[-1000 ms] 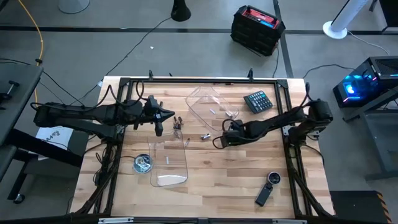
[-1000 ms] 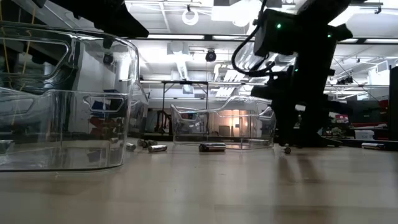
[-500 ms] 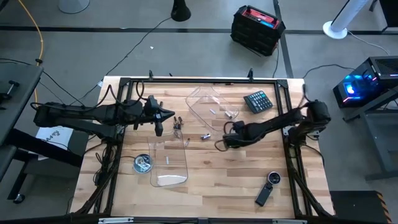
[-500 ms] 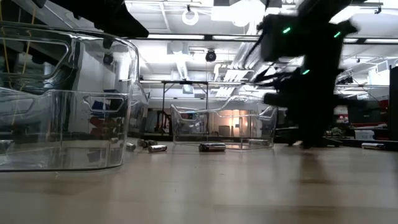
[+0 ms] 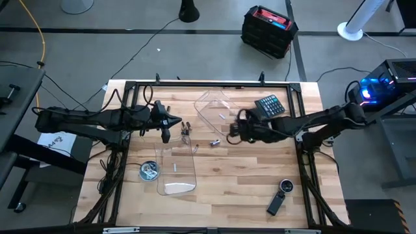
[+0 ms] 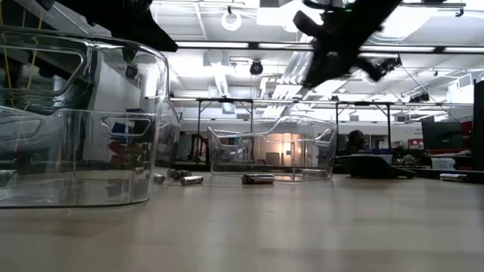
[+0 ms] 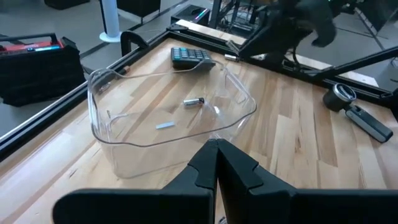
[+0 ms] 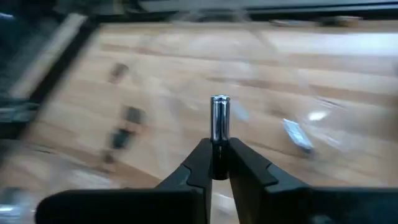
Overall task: Sort batteries
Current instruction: Put the silver battery into the top transparent bin, then adjust the top transparent bin, then put the silver battery into the top transparent bin
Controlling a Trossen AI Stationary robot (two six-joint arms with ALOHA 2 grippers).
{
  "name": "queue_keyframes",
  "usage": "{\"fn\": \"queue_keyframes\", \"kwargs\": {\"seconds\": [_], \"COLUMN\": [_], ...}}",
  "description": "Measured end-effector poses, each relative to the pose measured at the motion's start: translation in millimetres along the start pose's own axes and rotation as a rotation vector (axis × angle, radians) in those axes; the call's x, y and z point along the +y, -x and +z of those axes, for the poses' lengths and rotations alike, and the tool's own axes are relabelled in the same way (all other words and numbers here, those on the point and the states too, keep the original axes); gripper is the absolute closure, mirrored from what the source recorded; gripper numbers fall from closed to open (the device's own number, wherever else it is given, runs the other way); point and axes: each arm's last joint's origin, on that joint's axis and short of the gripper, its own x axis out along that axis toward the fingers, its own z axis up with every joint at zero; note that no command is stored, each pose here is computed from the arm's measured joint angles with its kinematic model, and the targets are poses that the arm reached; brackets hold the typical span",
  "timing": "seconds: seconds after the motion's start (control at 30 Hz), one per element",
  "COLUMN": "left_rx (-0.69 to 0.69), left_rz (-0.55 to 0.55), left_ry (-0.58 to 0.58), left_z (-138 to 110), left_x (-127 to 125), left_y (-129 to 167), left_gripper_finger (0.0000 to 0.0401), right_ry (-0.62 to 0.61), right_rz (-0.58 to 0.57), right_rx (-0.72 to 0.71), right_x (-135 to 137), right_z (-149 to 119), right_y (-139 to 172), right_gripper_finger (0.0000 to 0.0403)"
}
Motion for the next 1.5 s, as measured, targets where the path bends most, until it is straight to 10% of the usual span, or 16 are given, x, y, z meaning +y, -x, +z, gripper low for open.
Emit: {"fn": "queue_keyframes", "kwargs": {"seconds": [0.33,0.57,0.77,0.93,1.07,1.33,1.5], "left_rx": [0.000,0.011,0.018,0.020,0.026,0.060,0.069], "left_rz": [0.000,0.001,0.003,0.003,0.005,0.015,0.017], "left_ry": [0.022,0.023,0.020,0.019,0.018,0.007,0.004], "left_z": [0.0,-1.1,-1.8,-2.0,-2.7,-6.1,-6.9], "left_x": [0.0,-0.1,0.1,0.1,0.3,1.3,1.5], "left_y": [0.0,0.0,0.1,0.1,0.1,0.2,0.3], "left_gripper_finger": [0.0401,0.0401,0.0401,0.0401,0.0401,0.0401,0.0401], "right_ry": [0.066,0.369,0.709,0.835,0.856,0.842,0.815], "right_rz": [0.227,0.566,0.530,0.282,0.152,-0.166,-0.059], "right_rx": [0.102,0.290,0.382,0.468,0.471,0.451,0.461], "right_x": [11.5,35.9,64.8,73.5,71.4,42.3,42.2], "right_z": [22.2,6.7,-23.6,-39.4,-42.0,-24.7,-4.6], "right_y": [-43.9,-35.8,-44.4,-65.8,-85.4,-109.8,-113.2], "right_gripper_finger": [0.0252,0.0253,0.0270,0.0306,0.0388,0.0399,0.0401]}}
